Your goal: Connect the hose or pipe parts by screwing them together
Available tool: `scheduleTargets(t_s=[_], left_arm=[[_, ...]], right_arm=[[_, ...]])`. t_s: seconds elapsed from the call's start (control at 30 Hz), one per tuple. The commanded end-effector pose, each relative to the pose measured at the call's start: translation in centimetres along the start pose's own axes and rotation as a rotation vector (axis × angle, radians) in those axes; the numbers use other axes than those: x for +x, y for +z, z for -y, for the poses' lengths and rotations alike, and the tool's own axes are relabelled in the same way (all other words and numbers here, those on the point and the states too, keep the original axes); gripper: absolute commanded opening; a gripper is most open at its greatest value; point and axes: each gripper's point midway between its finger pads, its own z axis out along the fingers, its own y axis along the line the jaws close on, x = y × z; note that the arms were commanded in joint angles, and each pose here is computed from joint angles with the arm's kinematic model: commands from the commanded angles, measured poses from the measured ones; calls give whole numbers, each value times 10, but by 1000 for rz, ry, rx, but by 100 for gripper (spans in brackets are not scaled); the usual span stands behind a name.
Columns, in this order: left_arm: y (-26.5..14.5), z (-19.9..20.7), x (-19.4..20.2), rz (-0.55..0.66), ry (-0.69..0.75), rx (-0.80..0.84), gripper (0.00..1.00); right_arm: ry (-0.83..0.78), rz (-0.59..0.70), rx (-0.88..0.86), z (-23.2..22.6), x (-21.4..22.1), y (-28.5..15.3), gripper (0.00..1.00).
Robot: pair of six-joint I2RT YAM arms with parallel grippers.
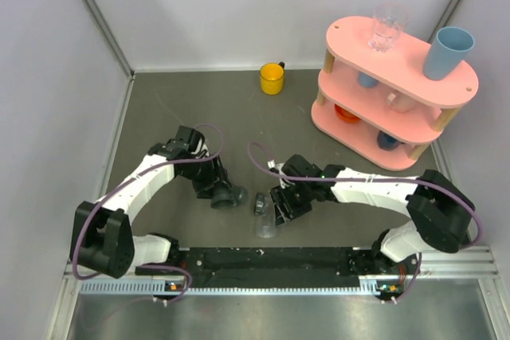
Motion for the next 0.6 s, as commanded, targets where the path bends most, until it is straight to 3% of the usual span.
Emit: scheduleTargets(t_s=[0.0,0.13,0.2,0.33,0.57], left_arm=[[-13,3,-24,70,21,-31,0],[-22,15,-34,99,25,24,0],[-22,22,-33,93,27,72,0],[-12,21,-20,39,-19,129,0],[-8,5,-13,25,-37,97,0]], right_arm=[[-75,95,-75,-16,-18,-20,60],[-149,195,-148,-17,-42,-50,66],[-251,310,-194,-26,-64,-65,72],[-426,402,-223,-33,-92,-67,78],[-633,360,-289,-31,-107,-33,78]])
